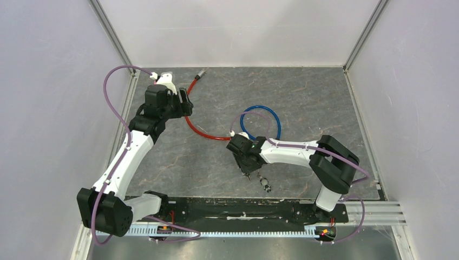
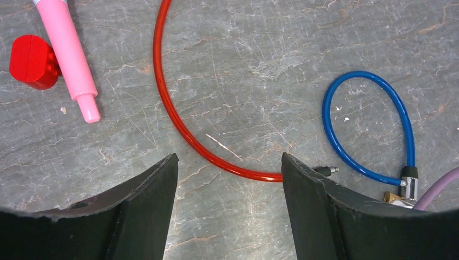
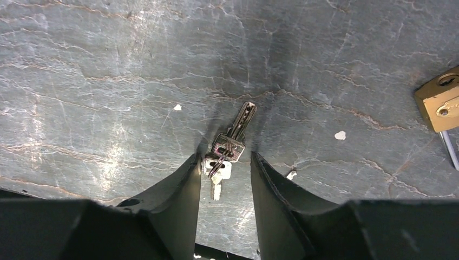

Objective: Unlock with the key

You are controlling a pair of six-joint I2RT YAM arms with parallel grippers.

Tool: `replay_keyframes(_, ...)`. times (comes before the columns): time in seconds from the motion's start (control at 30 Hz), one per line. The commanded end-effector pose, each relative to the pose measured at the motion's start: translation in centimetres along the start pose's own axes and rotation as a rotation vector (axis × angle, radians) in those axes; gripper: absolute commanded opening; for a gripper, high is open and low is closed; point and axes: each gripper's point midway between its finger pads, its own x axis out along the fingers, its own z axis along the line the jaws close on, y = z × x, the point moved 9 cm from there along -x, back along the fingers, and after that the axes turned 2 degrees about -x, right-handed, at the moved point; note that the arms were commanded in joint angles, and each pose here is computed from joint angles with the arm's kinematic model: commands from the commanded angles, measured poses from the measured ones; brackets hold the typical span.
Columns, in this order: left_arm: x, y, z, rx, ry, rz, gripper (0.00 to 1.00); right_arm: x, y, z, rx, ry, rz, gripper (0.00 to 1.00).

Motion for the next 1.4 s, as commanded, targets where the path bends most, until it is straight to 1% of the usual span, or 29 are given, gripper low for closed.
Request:
replay_keyframes(0.0, -0.1, -0.6, -0.3, -0.047, -0.007, -0.019, 0.75, 0.8, 0.0, -0.3, -0.008, 0.058, 0.002, 0.38)
replay_keyframes(0.13, 0.0, -0.6, -0.3, -0.046, -0.004, -0.015, 0.75, 1.0, 0.0, -0.1, -0.015, 0.049, 0.008, 0.34)
replay_keyframes(0.3, 0.0, -0.5, -0.3, -0.05, 0.0, -0.01, 0.75, 0.6, -0.2, -0.3, -0.037, 0.045, -0.014, 0.16)
replay_keyframes(0.4, -0.1, -0.2, -0.5, -0.066, 0.012, 0.004, 0.75, -0.2, -0.8, -0.3, -0.068, 0.03, -0.06, 0.1)
replay_keyframes(0.57, -0.5, 2.2, -1.3, -0.157, 0.12, 0.102, 0.75, -1.5, -1.6, -0.5, -0.126, -0.005, -0.144, 0.0)
replay_keyframes(0.7, -0.7, 5.2, -2.5, -0.303, 0.274, 0.213, 0.75, -2.1, -1.6, -0.8, -0.187, -0.037, -0.208, 0.0)
replay_keyframes(0.83, -0.8, 8.1, -3.5, -0.462, 0.393, 0.316, 0.75, -3.3, -1.9, -1.1, -0.237, -0.06, -0.279, 0.0)
replay_keyframes(1.0, -0.8, 10.1, -4.3, -0.613, 0.469, 0.392, 0.74, -5.0, -2.3, -1.3, -0.289, -0.123, -0.396, 0.0)
replay_keyframes(1.13, -1.0, 10.5, -5.3, -0.666, 0.517, 0.404, 0.75, -6.5, -2.6, -0.9, -0.322, -0.215, -0.495, 0.0)
replay_keyframes(1.2, -1.2, 10.2, -6.2, -0.663, 0.564, 0.393, 0.75, -7.2, -2.8, -0.7, -0.332, -0.255, -0.545, 0.0)
replay_keyframes(1.37, -1.2, 10.6, -8.1, -0.66, 0.63, 0.439, 0.74, -8.9, -3.6, -0.2, -0.359, -0.317, -0.631, 0.0)
